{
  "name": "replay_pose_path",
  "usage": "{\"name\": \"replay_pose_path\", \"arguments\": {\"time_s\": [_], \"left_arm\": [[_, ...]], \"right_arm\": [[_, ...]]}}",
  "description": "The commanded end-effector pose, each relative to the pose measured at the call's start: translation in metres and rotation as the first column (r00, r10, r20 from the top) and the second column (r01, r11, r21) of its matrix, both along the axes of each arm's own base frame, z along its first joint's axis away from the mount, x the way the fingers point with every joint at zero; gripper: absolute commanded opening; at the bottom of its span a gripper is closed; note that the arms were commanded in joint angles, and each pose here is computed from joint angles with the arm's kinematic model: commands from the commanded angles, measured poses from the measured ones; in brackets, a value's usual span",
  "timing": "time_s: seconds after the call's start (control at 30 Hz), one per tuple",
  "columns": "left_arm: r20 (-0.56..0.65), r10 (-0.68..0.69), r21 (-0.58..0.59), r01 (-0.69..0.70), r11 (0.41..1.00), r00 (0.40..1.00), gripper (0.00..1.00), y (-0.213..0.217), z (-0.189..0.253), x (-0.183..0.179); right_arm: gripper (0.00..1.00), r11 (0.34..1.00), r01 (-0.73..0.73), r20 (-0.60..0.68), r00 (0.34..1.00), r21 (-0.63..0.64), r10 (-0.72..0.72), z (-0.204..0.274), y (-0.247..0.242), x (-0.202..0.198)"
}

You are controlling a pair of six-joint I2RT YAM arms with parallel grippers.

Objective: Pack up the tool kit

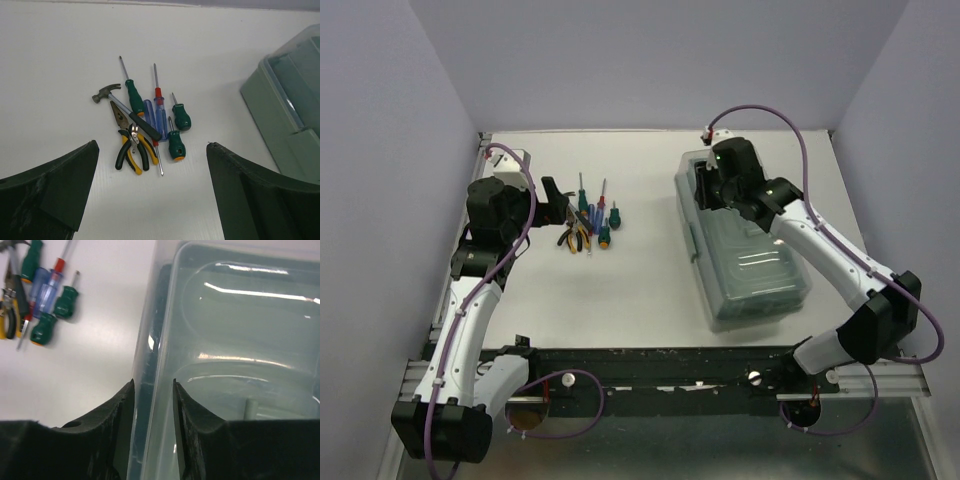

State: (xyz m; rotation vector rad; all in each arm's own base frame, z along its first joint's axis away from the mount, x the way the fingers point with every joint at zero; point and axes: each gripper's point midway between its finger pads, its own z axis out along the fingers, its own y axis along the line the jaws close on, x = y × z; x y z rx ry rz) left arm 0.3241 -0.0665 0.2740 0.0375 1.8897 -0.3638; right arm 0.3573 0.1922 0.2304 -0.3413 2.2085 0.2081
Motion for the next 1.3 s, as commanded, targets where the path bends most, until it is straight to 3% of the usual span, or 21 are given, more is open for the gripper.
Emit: {"name": "replay_pose_path", "arguments": {"time_s": [0.0,0.13,0.33,0.4,0.6,0.8,0.97,1.27], "left_arm": [[0.013,-0.02,-0.019,0.02,1.0,1.0,0.99,-0.004,0.001,-0.002],[0.005,-0.012,-0.017,0.012,1.0,1.0,0.99,-0.003,-0.001,-0.001],[0.005,-0.073,-0.055,0.073,0.996,0.997,0.99,-0.019,-0.001,-0.002],[-0.006,-0.103,-0.077,0.103,0.992,0.995,0.99,-0.029,-0.003,-0.003],[-0.049,-0.232,-0.19,0.219,0.957,0.971,0.99,-0.084,-0.011,-0.012],[-0.083,-0.354,-0.373,0.301,0.878,0.931,0.99,-0.144,-0.029,-0.017],[-0.047,-0.418,-0.432,0.359,0.827,0.907,0.99,-0.182,-0.022,-0.012],[0.008,-0.553,-0.499,0.482,0.72,0.833,0.97,-0.242,-0.008,-0.012]], "right_arm": [[0.35,0.988,-0.096,-0.047,0.994,0.121,0.103,-0.001,0.072,0.0],[0.48,0.982,-0.12,-0.007,0.992,0.146,0.122,0.021,0.085,0.005],[0.93,0.998,-0.04,0.12,0.992,0.043,0.034,0.068,0.036,-0.004],[1.0,1.0,-0.011,0.132,0.991,0.017,0.008,0.076,0.014,-0.012],[1.0,0.991,0.037,0.044,0.998,0.128,-0.043,0.056,-0.049,-0.033],[1.0,0.97,0.022,-0.092,0.996,0.244,0.0,0.012,-0.059,-0.048],[0.99,0.96,0.042,-0.127,0.992,0.276,-0.006,-0.005,-0.059,-0.04],[0.8,0.913,0.096,-0.273,0.962,0.397,0.018,-0.058,-0.052,-0.035]]}}
